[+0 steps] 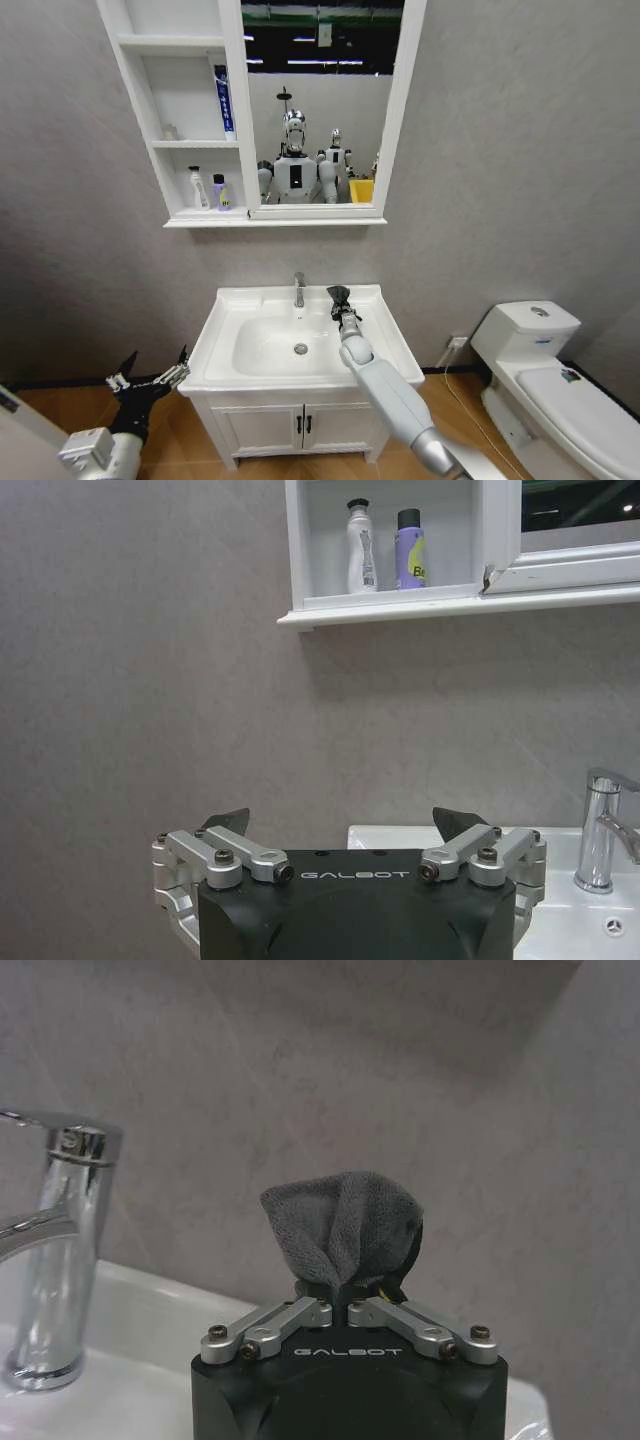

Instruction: Move facial cleanser and shampoo from washbasin to cabinet, then wipe washbasin with towel.

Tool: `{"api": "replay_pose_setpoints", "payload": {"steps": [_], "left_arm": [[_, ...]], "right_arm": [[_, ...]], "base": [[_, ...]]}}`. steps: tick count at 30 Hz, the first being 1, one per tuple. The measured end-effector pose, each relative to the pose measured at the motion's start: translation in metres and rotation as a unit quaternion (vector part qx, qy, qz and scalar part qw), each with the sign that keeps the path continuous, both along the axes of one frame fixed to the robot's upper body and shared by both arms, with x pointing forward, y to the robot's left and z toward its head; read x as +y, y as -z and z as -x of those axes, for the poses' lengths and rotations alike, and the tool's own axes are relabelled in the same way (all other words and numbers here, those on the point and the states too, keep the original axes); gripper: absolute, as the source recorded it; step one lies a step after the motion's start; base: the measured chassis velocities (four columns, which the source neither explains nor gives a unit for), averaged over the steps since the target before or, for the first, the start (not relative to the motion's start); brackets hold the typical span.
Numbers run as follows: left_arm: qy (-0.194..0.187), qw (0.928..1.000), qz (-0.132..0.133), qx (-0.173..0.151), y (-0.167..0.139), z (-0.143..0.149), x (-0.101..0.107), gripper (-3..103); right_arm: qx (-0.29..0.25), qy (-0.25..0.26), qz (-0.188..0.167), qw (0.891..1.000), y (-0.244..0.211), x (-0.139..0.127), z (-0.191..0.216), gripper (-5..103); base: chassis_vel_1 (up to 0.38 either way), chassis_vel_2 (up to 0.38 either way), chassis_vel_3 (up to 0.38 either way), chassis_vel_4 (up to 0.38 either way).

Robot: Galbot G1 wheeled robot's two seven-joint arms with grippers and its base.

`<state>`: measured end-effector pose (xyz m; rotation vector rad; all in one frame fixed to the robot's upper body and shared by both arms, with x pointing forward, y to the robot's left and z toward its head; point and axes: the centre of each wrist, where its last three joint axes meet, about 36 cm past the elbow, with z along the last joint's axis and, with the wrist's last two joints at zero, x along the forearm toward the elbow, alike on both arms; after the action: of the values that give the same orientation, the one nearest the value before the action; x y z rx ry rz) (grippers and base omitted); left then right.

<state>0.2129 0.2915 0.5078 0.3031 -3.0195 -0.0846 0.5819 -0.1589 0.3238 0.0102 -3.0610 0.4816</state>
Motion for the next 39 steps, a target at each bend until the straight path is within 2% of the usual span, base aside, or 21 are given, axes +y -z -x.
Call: {"api": "replay_pose_setpoints", "payload": {"steps": [3, 5, 8, 9, 10, 11, 13, 14, 15, 16, 21, 22, 24, 26, 27, 29, 30, 32, 33, 35, 39], "left_arm": [[0.0, 1.0, 0.0, 0.0, 0.0, 0.0, 0.0, 100], [0.0, 1.0, 0.0, 0.0, 0.0, 0.0, 0.0, 100], [0.0, 1.0, 0.0, 0.0, 0.0, 0.0, 0.0, 100], [0.0, 1.0, 0.0, 0.0, 0.0, 0.0, 0.0, 100], [0.0, 1.0, 0.0, 0.0, 0.0, 0.0, 0.0, 100], [0.0, 1.0, 0.0, 0.0, 0.0, 0.0, 0.0, 100], [0.0, 1.0, 0.0, 0.0, 0.0, 0.0, 0.0, 100], [0.0, 1.0, 0.0, 0.0, 0.0, 0.0, 0.0, 100], [0.0, 1.0, 0.0, 0.0, 0.0, 0.0, 0.0, 100], [0.0, 1.0, 0.0, 0.0, 0.0, 0.0, 0.0, 100], [0.0, 1.0, 0.0, 0.0, 0.0, 0.0, 0.0, 100], [0.0, 1.0, 0.0, 0.0, 0.0, 0.0, 0.0, 100], [0.0, 1.0, 0.0, 0.0, 0.0, 0.0, 0.0, 100], [0.0, 1.0, 0.0, 0.0, 0.0, 0.0, 0.0, 100], [0.0, 1.0, 0.0, 0.0, 0.0, 0.0, 0.0, 100], [0.0, 1.0, 0.0, 0.0, 0.0, 0.0, 0.0, 100], [0.0, 1.0, 0.0, 0.0, 0.0, 0.0, 0.0, 100], [0.0, 1.0, 0.0, 0.0, 0.0, 0.0, 0.0, 100], [0.0, 1.0, 0.0, 0.0, 0.0, 0.0, 0.0, 100], [0.0, 1.0, 0.0, 0.0, 0.0, 0.0, 0.0, 100], [0.0, 1.0, 0.0, 0.0, 0.0, 0.0, 0.0, 100]], "right_arm": [[-0.01, 0.031, 0.011, 0.999, -0.004, -0.012, -0.003, 2], [0.004, 0.05, 0.002, 0.999, -0.005, -0.019, -0.003, 2], [0.057, 0.075, -0.025, 0.995, -0.003, -0.041, -0.003, -1], [0.057, 0.075, -0.025, 0.995, -0.003, -0.041, -0.003, -1], [0.083, 0.083, -0.035, 0.992, 0.005, -0.051, -0.003, 3], [0.083, 0.083, -0.035, 0.992, 0.005, -0.051, -0.003, 3], [0.095, 0.09, -0.037, 0.991, 0.01, -0.057, -0.003, 8], [0.112, 0.104, -0.042, 0.987, 0.017, -0.068, -0.008, 19], [0.125, 0.102, -0.051, 0.986, 0.018, -0.075, -0.013, 25], [0.125, 0.102, -0.051, 0.986, 0.018, -0.075, -0.013, 25], [0.125, 0.039, -0.039, 0.991, 0.023, -0.098, -0.025, 46], [0.123, 0.032, -0.042, 0.991, 0.021, -0.099, -0.025, 51], [0.12, 0.028, -0.043, 0.991, 0.019, -0.098, -0.025, 51], [0.113, 0.027, -0.044, 0.992, 0.014, -0.095, -0.023, 62], [0.113, 0.027, -0.044, 0.992, 0.014, -0.095, -0.023, 62], [0.113, 0.039, -0.041, 0.992, 0.012, -0.092, -0.021, 73], [0.113, 0.039, -0.041, 0.992, 0.012, -0.092, -0.021, 73], [0.114, 0.055, -0.03, 0.992, 0.012, -0.092, -0.021, 84], [0.114, 0.055, -0.03, 0.992, 0.012, -0.092, -0.021, 84], [0.113, 0.063, -0.025, 0.991, 0.012, -0.093, -0.022, 95], [0.095, 0.064, -0.033, 0.993, -0.002, -0.092, -0.02, 100]], "base": [[0.0, 0.0, 0.0, 0.0], [0.0, 0.0, 0.0, 0.0], [0.0, 0.0, 0.0, 0.0], [0.0, 0.0, 0.0, 0.0], [0.0, 0.0, 0.0, 0.0], [0.0, 0.0, 0.0, 0.0], [0.0, 0.0, 0.0, 0.0], [0.0, 0.0, 0.0, 0.0], [0.0, 0.0, 0.0, 0.0], [0.0, 0.0, 0.0, 0.0], [0.0, 0.0, 0.0, 0.0], [0.0, 0.0, 0.0, 0.0], [0.0, 0.0, 0.0, 0.0], [0.0, 0.0, 0.0, 0.0], [0.0, 0.0, 0.0, 0.0], [0.0, 0.0, 0.0, 0.0], [0.0, 0.0, 0.0, 0.0], [0.0, 0.0, 0.0, 0.0], [0.0, 0.0, 0.0, 0.0], [0.0, 0.0, 0.0, 0.0], [0.0, 0.0, 0.0, 0.0]]}}
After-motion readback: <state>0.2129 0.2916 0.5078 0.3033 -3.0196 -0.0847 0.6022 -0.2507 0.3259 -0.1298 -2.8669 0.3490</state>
